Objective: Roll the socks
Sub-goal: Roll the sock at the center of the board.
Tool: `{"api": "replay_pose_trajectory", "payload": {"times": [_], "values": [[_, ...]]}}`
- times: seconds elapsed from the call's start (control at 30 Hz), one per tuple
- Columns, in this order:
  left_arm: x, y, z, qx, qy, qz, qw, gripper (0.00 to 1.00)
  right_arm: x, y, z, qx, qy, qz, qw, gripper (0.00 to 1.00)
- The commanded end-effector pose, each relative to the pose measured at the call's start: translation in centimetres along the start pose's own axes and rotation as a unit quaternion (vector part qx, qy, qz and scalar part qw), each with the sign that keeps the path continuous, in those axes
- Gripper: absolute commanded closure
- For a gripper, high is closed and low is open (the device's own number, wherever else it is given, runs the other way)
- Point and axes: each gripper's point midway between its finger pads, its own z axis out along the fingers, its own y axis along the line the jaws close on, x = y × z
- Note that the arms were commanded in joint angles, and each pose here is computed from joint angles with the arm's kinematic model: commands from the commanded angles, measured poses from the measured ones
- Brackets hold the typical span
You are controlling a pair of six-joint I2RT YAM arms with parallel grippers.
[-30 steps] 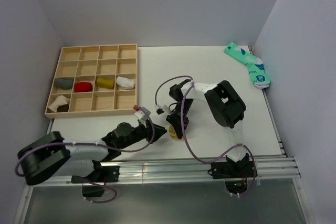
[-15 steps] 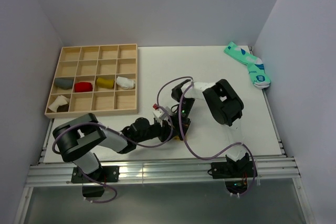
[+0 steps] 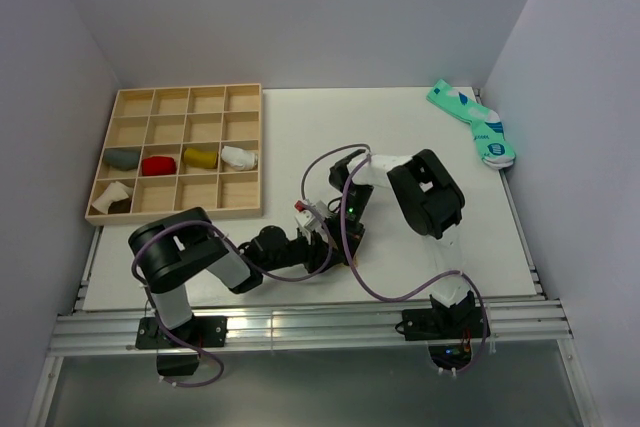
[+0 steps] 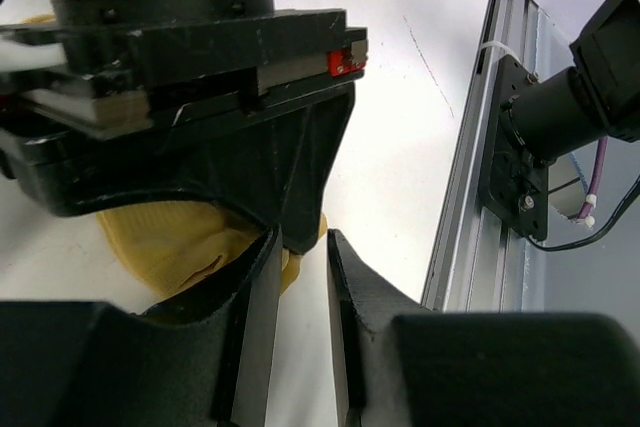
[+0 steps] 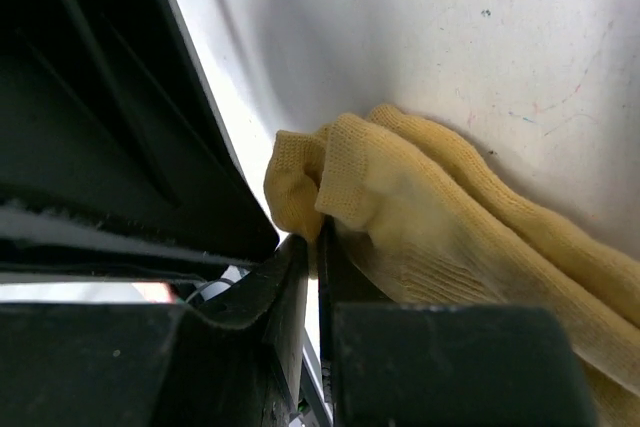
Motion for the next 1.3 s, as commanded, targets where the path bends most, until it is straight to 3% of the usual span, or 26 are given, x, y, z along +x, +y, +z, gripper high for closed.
{"api": "replay_pose_trajectory", "payload": {"times": [0.0, 0.63, 1.07, 1.27], "values": [[-1.3, -0.7, 0.0, 0.024, -0.028, 0.0, 0.999, 0.69, -0.7, 1.0, -1.0, -0.015, -0.012, -0.004, 1.0, 0.88], [0.6, 0.2, 0.7, 0.01, 0.033, 0.013, 0.999, 0.63, -1.0, 1.5, -2.2, -0.017, -0.028, -0.006, 0.999, 0.89], [-1.8, 0.9, 0.2, -0.049, 0.021, 0.053, 0.997, 0.54, 0.0, 1.4, -2.1, -0.024, -0.022, -0.007, 0.999, 0.9], [-2.9, 0.4, 1.4, -0.038, 0.025, 0.072, 0.996, 0.53, 0.2, 1.7, -2.1, -0.033, -0.02, -0.008, 0.999, 0.91]]}}
